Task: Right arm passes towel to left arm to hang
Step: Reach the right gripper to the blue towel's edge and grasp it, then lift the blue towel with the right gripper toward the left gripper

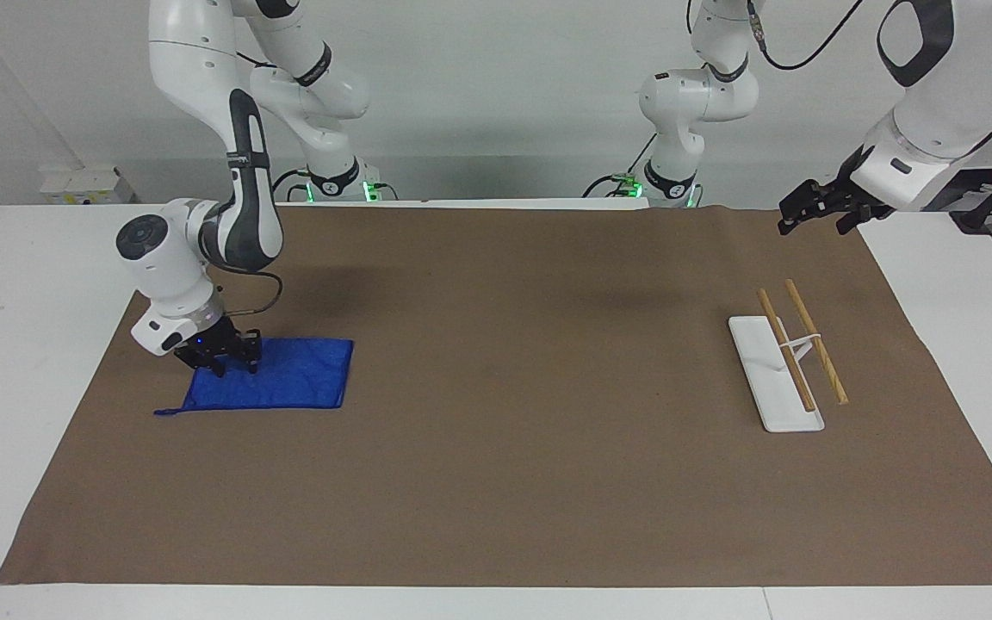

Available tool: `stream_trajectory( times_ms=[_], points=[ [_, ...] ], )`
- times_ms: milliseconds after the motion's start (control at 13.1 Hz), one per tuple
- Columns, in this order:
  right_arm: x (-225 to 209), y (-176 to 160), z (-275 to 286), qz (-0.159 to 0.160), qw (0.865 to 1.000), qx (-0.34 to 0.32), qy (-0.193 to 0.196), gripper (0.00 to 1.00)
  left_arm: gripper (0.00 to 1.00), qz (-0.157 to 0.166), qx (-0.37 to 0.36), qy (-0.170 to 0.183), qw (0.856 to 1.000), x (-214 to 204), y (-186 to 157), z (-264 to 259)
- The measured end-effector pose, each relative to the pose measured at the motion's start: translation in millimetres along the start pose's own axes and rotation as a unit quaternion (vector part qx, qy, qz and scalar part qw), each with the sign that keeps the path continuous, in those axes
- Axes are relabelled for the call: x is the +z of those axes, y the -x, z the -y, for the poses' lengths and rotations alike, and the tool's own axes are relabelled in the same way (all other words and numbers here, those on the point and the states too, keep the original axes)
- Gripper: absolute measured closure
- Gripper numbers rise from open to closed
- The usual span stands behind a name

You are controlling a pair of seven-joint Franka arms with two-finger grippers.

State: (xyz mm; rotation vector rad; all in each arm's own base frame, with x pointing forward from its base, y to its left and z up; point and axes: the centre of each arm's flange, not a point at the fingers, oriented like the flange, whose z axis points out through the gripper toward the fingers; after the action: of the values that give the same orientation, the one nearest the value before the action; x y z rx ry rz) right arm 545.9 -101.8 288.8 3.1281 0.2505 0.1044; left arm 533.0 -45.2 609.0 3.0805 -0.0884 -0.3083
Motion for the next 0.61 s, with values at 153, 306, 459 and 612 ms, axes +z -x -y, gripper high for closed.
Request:
stream_trajectory(
  times_ms=[153,306,459,612],
  points=[
    [-0.8,-0.1,-0.2,-0.001,1.0,-0.001,0.0,0.89,0.0,0.0,0.0,0.0,1.0,0.0,0.0,0.0],
    [-1.5,-0.4,-0.1,0.002,1.0,0.006,-0.001,0.94,0.0,0.0,0.0,0.0,1.0,0.0,0.0,0.0],
    [-7.9,-2.3,3.3,0.019,0.999,0.04,-0.007,0.94,0.0,0.0,0.0,0.0,1.0,0.0,0.0,0.0],
    [-32.5,-11.8,17.9,0.043,0.996,0.082,-0.016,0.94,0.0,0.0,0.0,0.0,1.0,0.0,0.0,0.0]
  ],
)
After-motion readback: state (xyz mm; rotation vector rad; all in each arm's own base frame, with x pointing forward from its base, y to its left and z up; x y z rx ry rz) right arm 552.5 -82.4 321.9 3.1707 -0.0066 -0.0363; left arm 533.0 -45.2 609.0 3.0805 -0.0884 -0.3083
